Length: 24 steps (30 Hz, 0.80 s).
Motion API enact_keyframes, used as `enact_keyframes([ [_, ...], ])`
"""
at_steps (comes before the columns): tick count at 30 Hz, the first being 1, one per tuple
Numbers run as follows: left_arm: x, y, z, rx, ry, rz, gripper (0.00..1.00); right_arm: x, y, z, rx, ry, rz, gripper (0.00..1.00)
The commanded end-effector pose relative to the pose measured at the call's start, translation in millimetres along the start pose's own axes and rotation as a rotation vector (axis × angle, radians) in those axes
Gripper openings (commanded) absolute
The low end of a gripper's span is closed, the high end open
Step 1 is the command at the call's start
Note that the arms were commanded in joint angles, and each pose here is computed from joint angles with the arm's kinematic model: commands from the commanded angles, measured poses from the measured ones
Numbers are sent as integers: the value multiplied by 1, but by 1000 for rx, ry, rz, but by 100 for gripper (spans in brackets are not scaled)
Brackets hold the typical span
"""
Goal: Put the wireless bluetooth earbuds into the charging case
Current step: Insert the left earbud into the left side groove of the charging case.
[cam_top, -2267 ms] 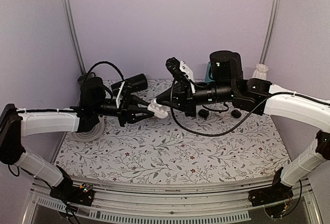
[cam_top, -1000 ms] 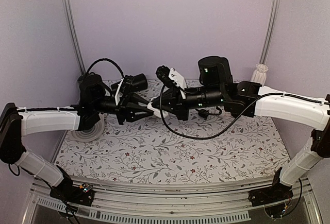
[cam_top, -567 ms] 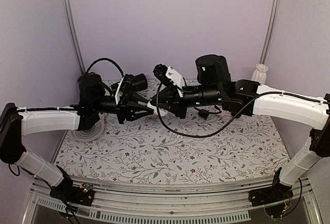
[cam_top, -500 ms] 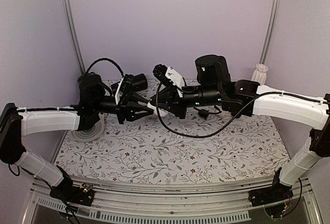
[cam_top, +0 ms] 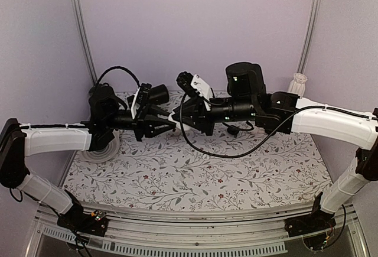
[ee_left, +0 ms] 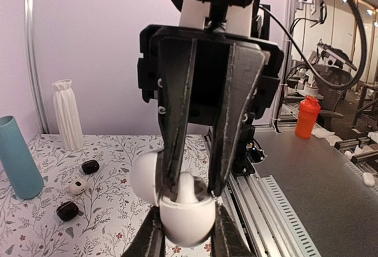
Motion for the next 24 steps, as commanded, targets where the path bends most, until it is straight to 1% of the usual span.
enact_keyframes([
  [1,-10,2,0,-11,-41,-39,0,-9,12,9,-38,-21,-42,18],
  [2,-10,2,0,-14,-40,-38,0,-10,14,8,-46,-28,-47,22],
  [10,-8,3,1,-22,-29,-32,0,-21,25,2,-50,-71,-103,22],
  [12,-8,3,1,-22,-29,-32,0,-23,26,0,-39,-86,-109,20],
  [15,-8,3,1,-25,-29,-32,0,-22,25,-1,-39,-92,-99,13],
  [24,-9,3,4,-35,-34,-34,0,-9,22,-3,-23,-101,-45,5],
])
Point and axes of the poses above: each gripper's point midway between its finger pads, its own y axis back along the fingers, its own z axis along the line the jaws close on, x = y × z, the point moved 6 cm from there along y, back along the fingers, and after that the axes turned 13 degrees about -y, right-handed, at the moved point
